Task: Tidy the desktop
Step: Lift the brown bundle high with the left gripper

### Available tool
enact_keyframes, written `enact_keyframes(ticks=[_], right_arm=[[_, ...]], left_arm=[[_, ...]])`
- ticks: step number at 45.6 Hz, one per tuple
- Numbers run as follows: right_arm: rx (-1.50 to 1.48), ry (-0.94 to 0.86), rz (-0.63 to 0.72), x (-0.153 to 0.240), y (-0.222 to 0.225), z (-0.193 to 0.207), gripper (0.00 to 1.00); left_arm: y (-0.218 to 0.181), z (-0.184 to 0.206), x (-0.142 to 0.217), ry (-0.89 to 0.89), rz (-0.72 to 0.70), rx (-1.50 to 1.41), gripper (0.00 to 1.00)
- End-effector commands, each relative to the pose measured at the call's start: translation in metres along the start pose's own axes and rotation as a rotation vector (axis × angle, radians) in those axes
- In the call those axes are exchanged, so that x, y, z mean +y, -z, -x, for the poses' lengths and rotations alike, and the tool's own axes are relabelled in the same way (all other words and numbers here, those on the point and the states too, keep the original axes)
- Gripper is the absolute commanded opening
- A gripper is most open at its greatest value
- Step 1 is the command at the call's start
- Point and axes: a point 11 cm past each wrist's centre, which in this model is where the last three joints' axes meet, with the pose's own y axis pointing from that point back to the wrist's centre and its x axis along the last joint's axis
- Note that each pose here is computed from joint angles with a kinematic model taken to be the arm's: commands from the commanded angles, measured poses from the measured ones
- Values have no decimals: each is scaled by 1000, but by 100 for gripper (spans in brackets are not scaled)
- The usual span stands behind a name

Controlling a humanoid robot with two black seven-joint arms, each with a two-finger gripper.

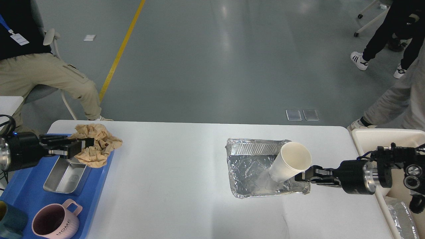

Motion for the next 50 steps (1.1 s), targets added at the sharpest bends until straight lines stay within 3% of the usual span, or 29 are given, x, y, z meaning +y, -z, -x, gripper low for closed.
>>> enact_keyframes(ticks=[1, 9, 23, 43, 50], right_arm=[[0, -2, 0, 1, 0, -1, 0], [1, 0, -2, 0, 1, 0, 0], [4, -5, -5, 1, 2, -2, 0], [19, -12, -14, 2, 8, -7, 0], [23, -17, -16, 4, 10, -8, 0]], left_arm=[[10, -13, 24, -80, -47, 137, 13], [17, -32, 56, -183, -63, 294, 13], [24, -46, 82, -327, -58, 376, 13], [31, -31, 71, -321, -83, 381, 13], [19, -38, 59, -247, -56, 208, 14]])
